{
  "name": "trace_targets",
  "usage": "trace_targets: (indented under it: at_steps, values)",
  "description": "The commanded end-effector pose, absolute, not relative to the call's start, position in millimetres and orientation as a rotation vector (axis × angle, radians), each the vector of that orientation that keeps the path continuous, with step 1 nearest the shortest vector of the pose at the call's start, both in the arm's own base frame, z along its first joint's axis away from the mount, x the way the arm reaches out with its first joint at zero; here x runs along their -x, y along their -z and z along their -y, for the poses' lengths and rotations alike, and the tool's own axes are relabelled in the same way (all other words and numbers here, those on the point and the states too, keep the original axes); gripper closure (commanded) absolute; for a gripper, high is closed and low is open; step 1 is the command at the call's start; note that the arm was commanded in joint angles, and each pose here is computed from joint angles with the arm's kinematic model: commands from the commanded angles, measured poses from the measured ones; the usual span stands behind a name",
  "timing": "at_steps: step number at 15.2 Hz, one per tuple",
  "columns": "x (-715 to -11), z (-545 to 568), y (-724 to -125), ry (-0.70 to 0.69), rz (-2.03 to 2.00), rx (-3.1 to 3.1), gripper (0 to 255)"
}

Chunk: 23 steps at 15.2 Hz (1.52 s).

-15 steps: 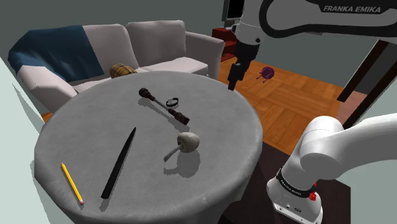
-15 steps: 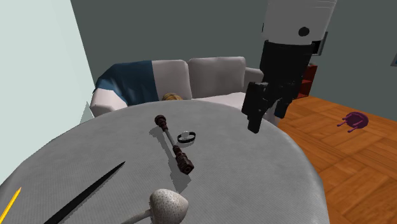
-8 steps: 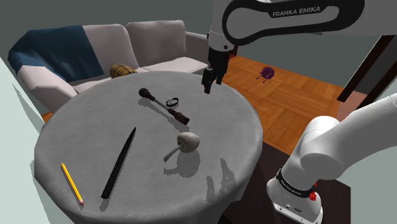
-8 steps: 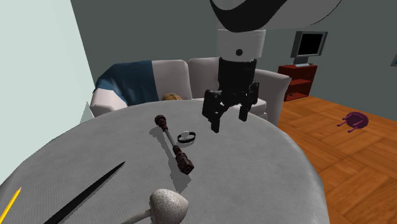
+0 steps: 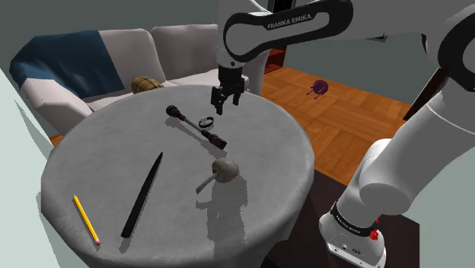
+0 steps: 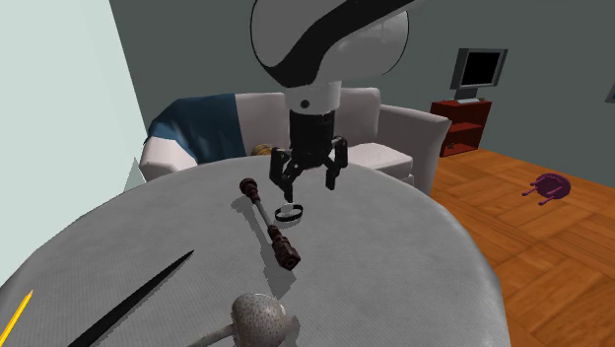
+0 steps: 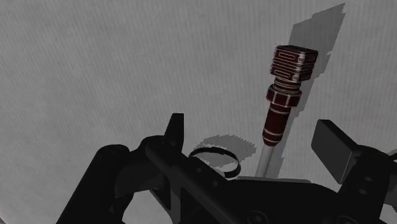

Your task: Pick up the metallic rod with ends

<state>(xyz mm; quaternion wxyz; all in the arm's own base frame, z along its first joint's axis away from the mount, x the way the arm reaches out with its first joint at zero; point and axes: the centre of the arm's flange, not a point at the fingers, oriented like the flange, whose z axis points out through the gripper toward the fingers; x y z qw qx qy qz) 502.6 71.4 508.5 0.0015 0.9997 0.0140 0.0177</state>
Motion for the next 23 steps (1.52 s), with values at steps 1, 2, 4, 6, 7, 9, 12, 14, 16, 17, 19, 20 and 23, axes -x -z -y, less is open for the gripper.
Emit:
trace_targets:
  at_steps: [1, 2, 4, 6, 7, 9, 12, 14, 16, 17, 19, 20, 23]
  values:
    - [-525, -82, -499, -0.045, -0.023, -3.144, 0]
    - [-537, -86, -493, -0.039, -0.013, -3.147, 0]
    - [-561, -93, -483, -0.029, 0.007, -3.152, 0]
    - [-585, -100, -473, -0.018, 0.026, -3.158, 0]
    - [-597, -104, -468, -0.013, 0.036, -3.160, 0]
    - [-621, -111, -457, -0.003, 0.056, -3.165, 0]
    - [-652, -119, -444, 0.011, 0.083, -3.172, 0]
    - [-652, -119, -433, 0.011, 0.083, -3.172, 0]
    - [-652, -119, -423, 0.011, 0.083, -3.172, 0]
    - [-652, -119, -417, 0.011, 0.083, -3.172, 0]
    - [-652, -119, -407, 0.011, 0.083, -3.172, 0]
    - [-652, -119, -404, 0.011, 0.083, -3.172, 0]
    - [-652, -119, -403, 0.011, 0.083, -3.172, 255]
